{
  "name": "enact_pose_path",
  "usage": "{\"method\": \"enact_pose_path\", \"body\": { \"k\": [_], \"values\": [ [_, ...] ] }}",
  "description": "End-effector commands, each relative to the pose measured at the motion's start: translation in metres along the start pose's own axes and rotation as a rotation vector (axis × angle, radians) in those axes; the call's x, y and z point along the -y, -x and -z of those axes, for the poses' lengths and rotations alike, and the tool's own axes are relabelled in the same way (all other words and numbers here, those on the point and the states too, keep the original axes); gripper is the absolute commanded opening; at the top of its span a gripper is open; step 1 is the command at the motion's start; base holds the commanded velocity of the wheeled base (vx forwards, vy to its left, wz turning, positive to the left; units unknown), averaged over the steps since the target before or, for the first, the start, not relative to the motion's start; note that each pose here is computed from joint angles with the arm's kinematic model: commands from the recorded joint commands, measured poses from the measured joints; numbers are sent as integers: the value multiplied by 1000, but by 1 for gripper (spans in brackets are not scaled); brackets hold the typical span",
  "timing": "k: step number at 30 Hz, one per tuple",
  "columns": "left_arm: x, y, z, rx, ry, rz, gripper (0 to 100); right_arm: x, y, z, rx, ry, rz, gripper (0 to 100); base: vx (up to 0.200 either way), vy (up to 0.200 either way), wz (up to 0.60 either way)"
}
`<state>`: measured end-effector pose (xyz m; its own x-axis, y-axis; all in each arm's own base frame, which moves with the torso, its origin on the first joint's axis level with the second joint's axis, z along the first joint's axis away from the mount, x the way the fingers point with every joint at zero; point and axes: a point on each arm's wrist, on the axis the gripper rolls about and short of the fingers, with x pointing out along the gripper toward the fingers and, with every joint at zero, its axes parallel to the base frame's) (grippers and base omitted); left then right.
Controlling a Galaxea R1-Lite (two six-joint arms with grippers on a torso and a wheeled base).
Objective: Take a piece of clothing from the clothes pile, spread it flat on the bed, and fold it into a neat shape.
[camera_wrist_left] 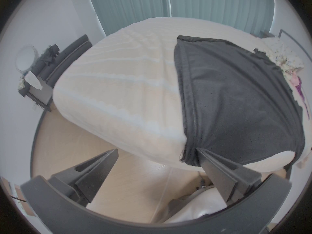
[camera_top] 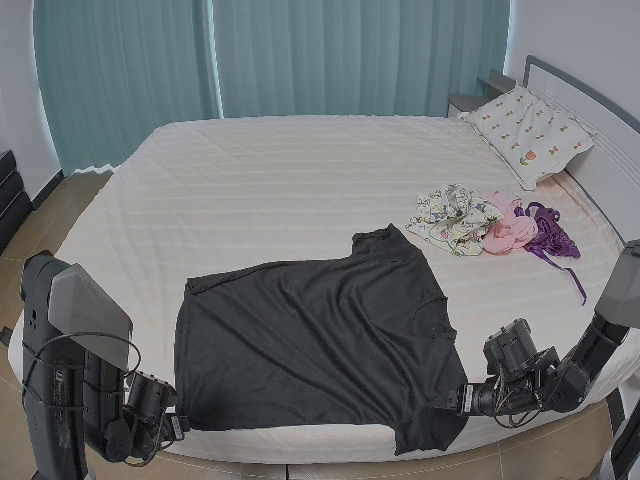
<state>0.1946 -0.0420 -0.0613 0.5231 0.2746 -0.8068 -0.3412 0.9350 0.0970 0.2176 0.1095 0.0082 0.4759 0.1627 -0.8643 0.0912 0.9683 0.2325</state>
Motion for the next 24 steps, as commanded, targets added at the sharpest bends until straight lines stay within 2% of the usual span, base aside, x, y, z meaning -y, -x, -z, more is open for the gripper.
{"method": "enact_pose_path", "body": {
  "k": [1, 3, 7, 12, 17, 21, 24],
  "values": [
    [-18, 0, 4, -23, -6, -123, 100, 1, 0, 3, -10, 5, 5, 100, 0, 0, 0],
    [-23, -1, 3, -25, -13, -161, 100, 1, 0, 4, -12, 7, 6, 100, 0, 0, 0],
    [-35, -2, 6, -96, -58, -211, 100, 2, 1, 3, -10, 3, 3, 100, 0, 0, 0],
    [-36, 7, -4, -74, -27, -145, 100, 3, 0, 2, -9, -3, 6, 100, 0, 0, 0],
    [-42, 23, -6, -125, -43, -114, 100, 2, 1, -4, 16, -14, -3, 100, 0, 0, 0],
    [-48, 24, -10, -117, -40, -119, 100, 3, -2, -10, 64, -35, -24, 100, 0, 0, 0],
    [-49, 26, -13, -124, -14, -51, 100, 4, -1, -18, 113, -73, -47, 100, 0, 0, 0]
  ]
}}
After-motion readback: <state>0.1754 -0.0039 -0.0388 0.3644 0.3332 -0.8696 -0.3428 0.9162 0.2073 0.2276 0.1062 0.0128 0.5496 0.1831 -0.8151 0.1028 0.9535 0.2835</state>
